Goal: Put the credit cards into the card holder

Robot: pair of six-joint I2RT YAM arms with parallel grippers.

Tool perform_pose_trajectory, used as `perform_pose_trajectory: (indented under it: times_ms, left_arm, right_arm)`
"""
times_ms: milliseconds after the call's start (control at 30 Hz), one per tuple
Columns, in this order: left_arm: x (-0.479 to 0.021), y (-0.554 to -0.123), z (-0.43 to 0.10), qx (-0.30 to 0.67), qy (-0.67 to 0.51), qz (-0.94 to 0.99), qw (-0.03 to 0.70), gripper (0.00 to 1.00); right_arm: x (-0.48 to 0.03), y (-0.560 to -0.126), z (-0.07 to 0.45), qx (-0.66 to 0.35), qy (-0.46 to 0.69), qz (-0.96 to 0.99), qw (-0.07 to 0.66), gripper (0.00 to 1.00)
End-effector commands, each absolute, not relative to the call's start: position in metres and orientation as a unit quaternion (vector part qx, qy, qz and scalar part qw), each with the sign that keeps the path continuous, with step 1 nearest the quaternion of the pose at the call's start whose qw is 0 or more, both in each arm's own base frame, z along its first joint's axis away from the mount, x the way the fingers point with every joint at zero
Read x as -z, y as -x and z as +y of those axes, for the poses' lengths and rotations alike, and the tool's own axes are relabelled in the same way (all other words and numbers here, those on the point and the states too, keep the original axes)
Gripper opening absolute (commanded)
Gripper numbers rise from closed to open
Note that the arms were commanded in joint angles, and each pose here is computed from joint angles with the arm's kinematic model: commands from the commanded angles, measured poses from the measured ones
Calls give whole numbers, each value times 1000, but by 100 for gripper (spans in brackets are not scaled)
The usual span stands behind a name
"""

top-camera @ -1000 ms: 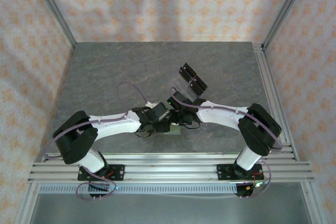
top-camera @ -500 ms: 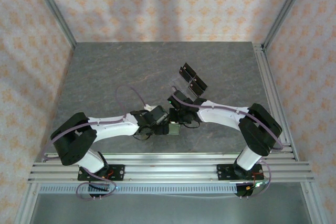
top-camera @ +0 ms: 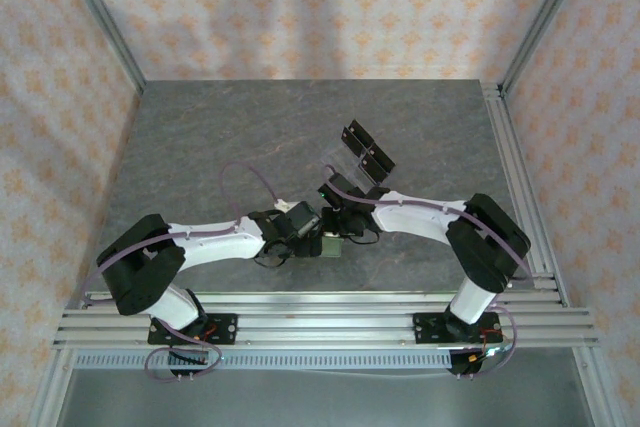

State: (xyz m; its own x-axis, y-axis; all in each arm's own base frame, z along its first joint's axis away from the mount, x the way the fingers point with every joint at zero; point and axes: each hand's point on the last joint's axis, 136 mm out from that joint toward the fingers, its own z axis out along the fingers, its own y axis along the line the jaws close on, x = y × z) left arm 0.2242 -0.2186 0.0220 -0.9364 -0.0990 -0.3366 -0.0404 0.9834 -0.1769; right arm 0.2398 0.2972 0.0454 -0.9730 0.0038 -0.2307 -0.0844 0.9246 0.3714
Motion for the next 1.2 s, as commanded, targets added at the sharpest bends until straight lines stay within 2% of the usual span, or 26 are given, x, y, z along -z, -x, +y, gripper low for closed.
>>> perform_pose_trajectory:
  times_ms: [0, 433, 1167]
  left_arm:
    - [-12, -222, -222, 86, 30, 981, 171, 92]
    - [-12, -222, -222, 86, 31, 981, 170, 91]
    - [-14, -224, -223, 82, 31, 981, 171, 91]
  right_arm:
    - [-50, -248, 304, -201, 20, 971, 124, 0]
    - [-35, -244, 301, -190, 21, 975, 111, 0]
    - [4, -212, 252, -118, 25, 988, 94, 0]
